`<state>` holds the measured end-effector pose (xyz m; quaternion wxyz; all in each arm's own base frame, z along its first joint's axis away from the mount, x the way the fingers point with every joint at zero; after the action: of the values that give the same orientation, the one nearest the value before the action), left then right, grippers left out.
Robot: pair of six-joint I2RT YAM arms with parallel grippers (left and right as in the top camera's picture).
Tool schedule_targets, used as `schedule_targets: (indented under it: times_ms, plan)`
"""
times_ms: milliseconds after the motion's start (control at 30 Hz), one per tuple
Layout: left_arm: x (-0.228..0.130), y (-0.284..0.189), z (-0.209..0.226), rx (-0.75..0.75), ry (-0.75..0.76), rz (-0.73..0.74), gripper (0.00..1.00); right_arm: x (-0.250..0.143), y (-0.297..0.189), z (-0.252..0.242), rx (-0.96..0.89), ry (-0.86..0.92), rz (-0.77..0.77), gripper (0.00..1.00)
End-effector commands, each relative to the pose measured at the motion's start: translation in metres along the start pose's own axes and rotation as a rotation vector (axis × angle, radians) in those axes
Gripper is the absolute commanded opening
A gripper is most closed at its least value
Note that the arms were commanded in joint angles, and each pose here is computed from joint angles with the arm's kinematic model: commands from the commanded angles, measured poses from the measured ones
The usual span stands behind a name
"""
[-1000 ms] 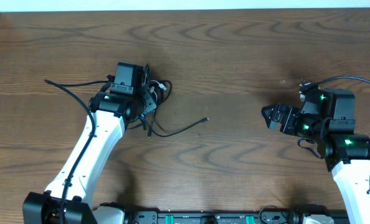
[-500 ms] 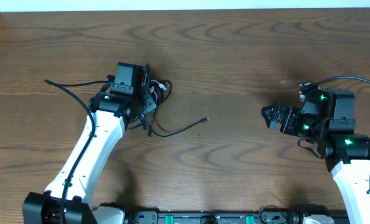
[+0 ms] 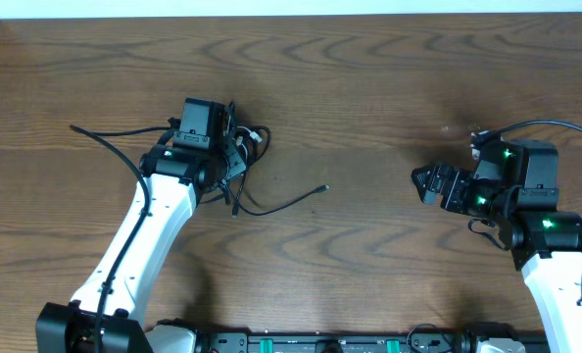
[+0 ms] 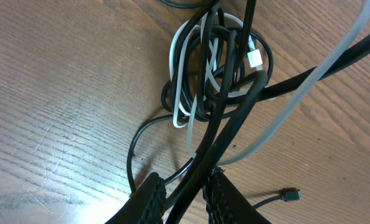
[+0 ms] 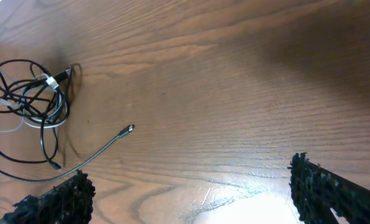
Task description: Untangle cables
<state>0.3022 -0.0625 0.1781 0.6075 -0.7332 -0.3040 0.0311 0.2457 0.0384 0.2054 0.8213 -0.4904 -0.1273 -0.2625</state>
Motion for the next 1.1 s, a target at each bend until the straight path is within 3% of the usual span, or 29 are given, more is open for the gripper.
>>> schedule_targets:
  times_ms: [0, 400, 600, 767, 1067]
  plan:
    - [0.001, 0.002, 0.000, 0.012, 0.006, -0.004, 0.25, 0.006, -0.005, 0.007, 0.015, -0.029, -0.015, 0.99]
    - [-0.003, 0.019, 0.003, 0.050, 0.007, 0.042, 0.25, 0.005, -0.004, 0.007, 0.013, -0.034, -0.010, 0.99]
    - [-0.002, 0.019, 0.002, 0.046, 0.010, 0.036, 0.18, 0.004, -0.004, 0.007, 0.012, -0.032, -0.006, 0.99]
    - [0.000, 0.019, 0.001, 0.039, 0.010, 0.028, 0.08, 0.004, -0.004, 0.006, 0.010, -0.030, -0.002, 0.99]
    - [0.010, -0.001, -0.009, -0.024, 0.008, -0.039, 0.08, 0.004, -0.004, 0.007, 0.012, -0.032, -0.007, 0.99]
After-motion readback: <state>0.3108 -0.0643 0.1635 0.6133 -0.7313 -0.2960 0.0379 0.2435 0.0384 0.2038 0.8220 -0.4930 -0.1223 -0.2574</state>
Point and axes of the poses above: each gripper's point midway between its finger pads, its own y axis out along the fingers, its own z axis along the line the jaws close on, x = y × z, the point moved 7 cm from there along -y, back along the fingers
